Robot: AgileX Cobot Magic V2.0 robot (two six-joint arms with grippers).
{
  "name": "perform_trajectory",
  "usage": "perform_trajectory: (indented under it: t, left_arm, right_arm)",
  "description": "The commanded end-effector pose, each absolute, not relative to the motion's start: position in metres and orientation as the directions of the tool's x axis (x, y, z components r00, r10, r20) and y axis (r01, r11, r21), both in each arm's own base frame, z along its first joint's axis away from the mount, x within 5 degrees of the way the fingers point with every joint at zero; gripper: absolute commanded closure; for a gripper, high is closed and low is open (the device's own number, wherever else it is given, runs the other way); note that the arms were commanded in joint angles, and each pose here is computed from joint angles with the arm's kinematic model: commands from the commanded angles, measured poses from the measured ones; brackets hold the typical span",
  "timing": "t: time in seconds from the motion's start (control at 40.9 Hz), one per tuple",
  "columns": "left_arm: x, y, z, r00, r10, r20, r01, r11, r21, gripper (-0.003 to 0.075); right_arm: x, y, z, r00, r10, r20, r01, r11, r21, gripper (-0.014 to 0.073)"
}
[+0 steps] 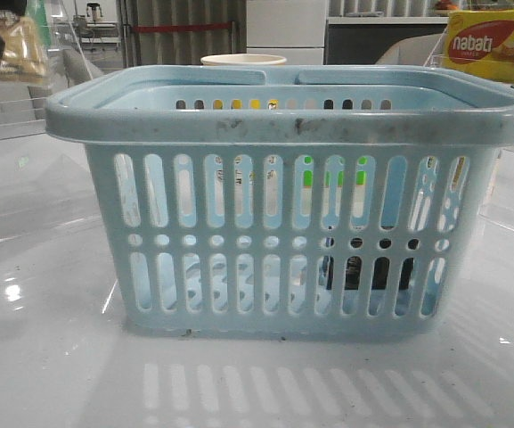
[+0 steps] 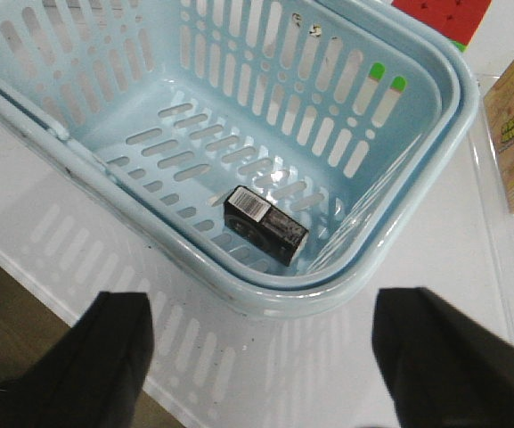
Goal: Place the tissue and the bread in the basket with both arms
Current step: 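Grasp the bagged bread bun with the left gripper and lift it off the shelf, then carry the bread over the basket with the left gripper and release it inside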
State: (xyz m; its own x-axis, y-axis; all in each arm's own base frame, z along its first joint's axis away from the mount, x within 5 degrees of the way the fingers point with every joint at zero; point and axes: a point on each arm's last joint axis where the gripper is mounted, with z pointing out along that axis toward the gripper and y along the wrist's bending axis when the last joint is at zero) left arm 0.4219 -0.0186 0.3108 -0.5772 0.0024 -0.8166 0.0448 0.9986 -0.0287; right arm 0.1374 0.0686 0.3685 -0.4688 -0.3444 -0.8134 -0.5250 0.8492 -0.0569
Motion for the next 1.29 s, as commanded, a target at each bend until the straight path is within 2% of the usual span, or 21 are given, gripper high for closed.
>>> perform_trajectory:
  t: [0.0, 0.195, 0.391, 0.659, 0.879, 1.148, 1.221, 1.27]
  left_arm:
    - [0.396, -0.031, 0.377, -0.414, 0.014, -0.91, 0.086, 0.996, -0.024, 0.063]
    - [0.351, -0.072, 0.417, -0.354, 0.184, -0.917, 0.257, 0.962, 0.093, 0.063]
    - [0.31, -0.123, 0.429, -0.353, 0.304, -0.885, 0.447, 0.886, 0.126, 0.063]
    - [0.284, -0.196, 0.404, -0.353, 0.46, -0.815, 0.659, 0.74, 0.132, 0.0629]
    - [0.29, -0.231, 0.369, -0.382, 0.532, -0.756, 0.719, 0.685, 0.119, 0.063]
    - [0.305, -0.249, 0.324, -0.457, 0.6, -0.657, 0.74, 0.666, 0.095, 0.0629]
    - [0.306, -0.25, 0.32, -0.462, 0.603, -0.65, 0.74, 0.666, 0.091, 0.0595]
    - [0.306, -0.25, 0.32, -0.464, 0.601, -0.651, 0.74, 0.667, 0.087, 0.0531]
  right_arm:
    - [0.139, 0.069, 0.384, -0.385, -0.309, -0.87, -0.513, 0.855, -0.076, -0.0016]
    - [0.139, 0.069, 0.384, -0.385, -0.309, -0.87, -0.513, 0.855, -0.076, -0.0016]
    - [0.139, 0.069, 0.384, -0.385, -0.309, -0.87, -0.513, 0.855, -0.076, -0.0016]
    - [0.139, 0.069, 0.384, -0.385, -0.309, -0.87, -0.513, 0.855, -0.076, -0.0016]
    - [0.139, 0.069, 0.384, -0.385, -0.309, -0.87, -0.513, 0.855, -0.076, -0.0016]
    - [0.139, 0.069, 0.384, -0.385, -0.309, -0.87, -0.513, 0.855, -0.076, -0.0016]
    - [0.139, 0.069, 0.384, -0.385, -0.309, -0.87, -0.513, 0.855, -0.076, -0.0016]
    - [0.139, 0.069, 0.384, -0.385, -0.309, -0.87, -0.513, 0.855, -0.076, -0.0016]
